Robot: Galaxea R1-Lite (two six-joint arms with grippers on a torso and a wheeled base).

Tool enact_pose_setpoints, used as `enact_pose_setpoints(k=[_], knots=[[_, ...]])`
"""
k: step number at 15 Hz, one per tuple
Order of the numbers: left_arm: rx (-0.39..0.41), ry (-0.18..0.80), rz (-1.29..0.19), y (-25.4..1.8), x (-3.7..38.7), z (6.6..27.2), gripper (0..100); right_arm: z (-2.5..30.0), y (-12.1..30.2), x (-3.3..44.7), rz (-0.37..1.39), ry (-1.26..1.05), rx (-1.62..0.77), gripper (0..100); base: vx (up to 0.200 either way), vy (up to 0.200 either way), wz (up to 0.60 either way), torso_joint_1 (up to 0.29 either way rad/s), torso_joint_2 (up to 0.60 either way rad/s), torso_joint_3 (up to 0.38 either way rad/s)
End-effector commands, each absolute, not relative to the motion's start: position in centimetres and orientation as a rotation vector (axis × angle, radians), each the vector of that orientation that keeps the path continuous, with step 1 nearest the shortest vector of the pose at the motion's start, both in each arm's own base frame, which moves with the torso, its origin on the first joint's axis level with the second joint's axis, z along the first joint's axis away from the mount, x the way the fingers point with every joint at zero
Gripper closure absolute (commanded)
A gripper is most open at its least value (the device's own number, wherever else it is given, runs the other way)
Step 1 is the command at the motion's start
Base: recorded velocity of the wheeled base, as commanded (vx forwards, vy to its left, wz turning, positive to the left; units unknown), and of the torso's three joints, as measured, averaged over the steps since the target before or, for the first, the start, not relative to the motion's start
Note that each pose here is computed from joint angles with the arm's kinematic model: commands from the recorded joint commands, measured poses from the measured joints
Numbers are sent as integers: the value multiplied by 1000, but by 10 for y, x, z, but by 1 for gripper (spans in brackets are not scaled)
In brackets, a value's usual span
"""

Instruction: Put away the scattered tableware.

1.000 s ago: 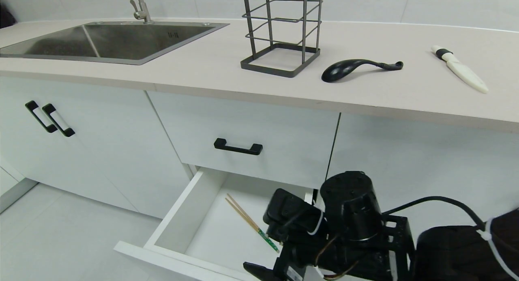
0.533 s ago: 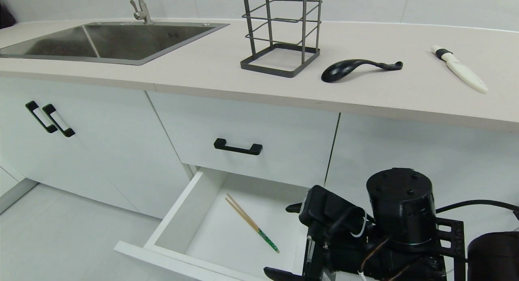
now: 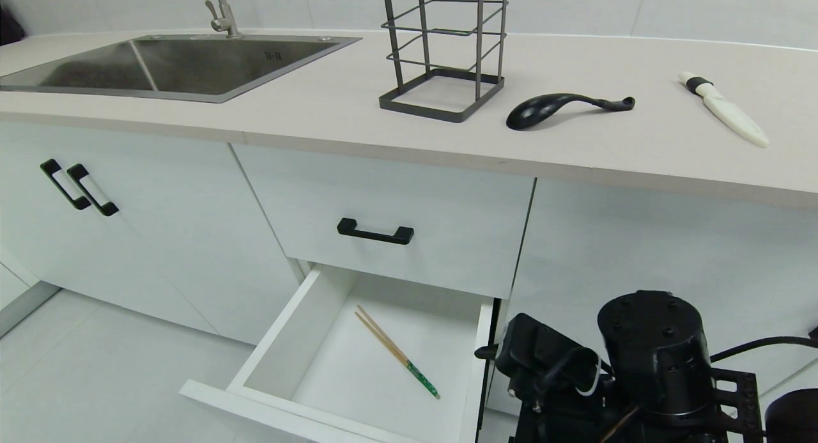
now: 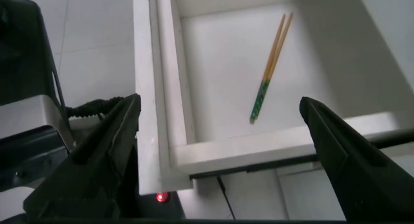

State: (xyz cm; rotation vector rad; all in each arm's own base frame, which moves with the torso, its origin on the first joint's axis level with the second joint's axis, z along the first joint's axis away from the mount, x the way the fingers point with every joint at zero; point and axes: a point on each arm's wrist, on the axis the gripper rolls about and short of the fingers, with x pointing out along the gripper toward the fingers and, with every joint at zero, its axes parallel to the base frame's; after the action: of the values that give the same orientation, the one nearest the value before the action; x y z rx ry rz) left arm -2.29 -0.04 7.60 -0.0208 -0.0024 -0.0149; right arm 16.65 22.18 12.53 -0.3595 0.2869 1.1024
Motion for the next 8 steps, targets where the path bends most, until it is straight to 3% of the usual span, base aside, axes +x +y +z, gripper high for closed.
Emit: enact_pose_setpoints(k=[1,8], knots=[[-21,-3,-15,0,-23,76,0,112,226,169,1103,321,-374,0,0,0,0,0,0,0],[-21,-3,-14,0,-23,76,0,105,231,171,1113,337,-382,0,0,0,0,0,0,0]])
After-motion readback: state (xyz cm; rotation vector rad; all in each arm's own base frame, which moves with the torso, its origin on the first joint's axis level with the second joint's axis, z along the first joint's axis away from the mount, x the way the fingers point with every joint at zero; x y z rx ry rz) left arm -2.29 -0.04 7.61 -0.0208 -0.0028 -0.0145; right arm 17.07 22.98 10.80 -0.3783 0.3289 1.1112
